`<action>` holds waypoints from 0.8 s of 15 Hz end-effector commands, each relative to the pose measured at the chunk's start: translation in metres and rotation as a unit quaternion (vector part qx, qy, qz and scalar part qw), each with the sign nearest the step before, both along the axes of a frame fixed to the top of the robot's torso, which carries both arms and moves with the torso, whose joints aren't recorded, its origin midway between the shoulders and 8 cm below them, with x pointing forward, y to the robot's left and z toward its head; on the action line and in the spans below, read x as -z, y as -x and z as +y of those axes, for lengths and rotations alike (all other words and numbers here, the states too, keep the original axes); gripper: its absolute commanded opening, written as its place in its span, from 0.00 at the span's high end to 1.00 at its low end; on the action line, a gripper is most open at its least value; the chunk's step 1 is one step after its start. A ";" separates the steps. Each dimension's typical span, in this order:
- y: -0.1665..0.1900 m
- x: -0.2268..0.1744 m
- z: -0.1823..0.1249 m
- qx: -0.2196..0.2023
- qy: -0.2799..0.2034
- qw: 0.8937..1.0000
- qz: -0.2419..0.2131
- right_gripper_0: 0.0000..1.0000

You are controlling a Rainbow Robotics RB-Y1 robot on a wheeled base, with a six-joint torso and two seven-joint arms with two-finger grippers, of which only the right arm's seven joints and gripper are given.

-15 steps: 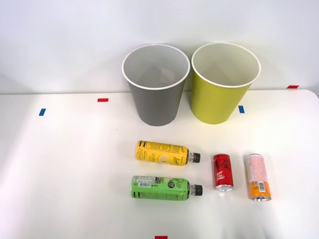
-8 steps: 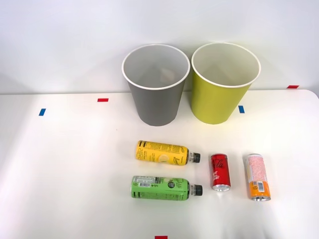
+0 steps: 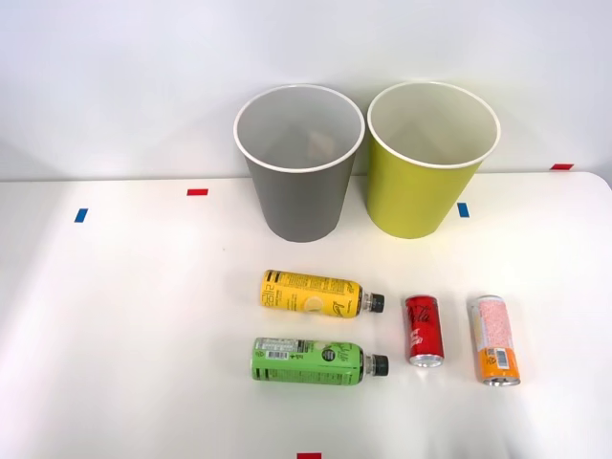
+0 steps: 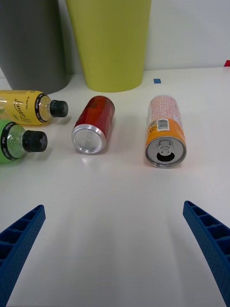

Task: Put cans in the gray bin, plastic bottles in the light green bin

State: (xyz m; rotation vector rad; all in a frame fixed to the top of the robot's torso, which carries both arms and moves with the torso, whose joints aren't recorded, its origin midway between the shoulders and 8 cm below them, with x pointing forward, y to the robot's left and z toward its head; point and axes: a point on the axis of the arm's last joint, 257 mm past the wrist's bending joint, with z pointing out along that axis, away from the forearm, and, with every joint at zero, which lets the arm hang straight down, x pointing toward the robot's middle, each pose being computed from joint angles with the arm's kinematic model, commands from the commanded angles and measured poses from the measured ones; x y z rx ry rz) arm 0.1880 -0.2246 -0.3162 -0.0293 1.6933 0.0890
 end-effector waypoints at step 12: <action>0.003 0.015 0.003 0.001 0.002 1.000 0.018 0.00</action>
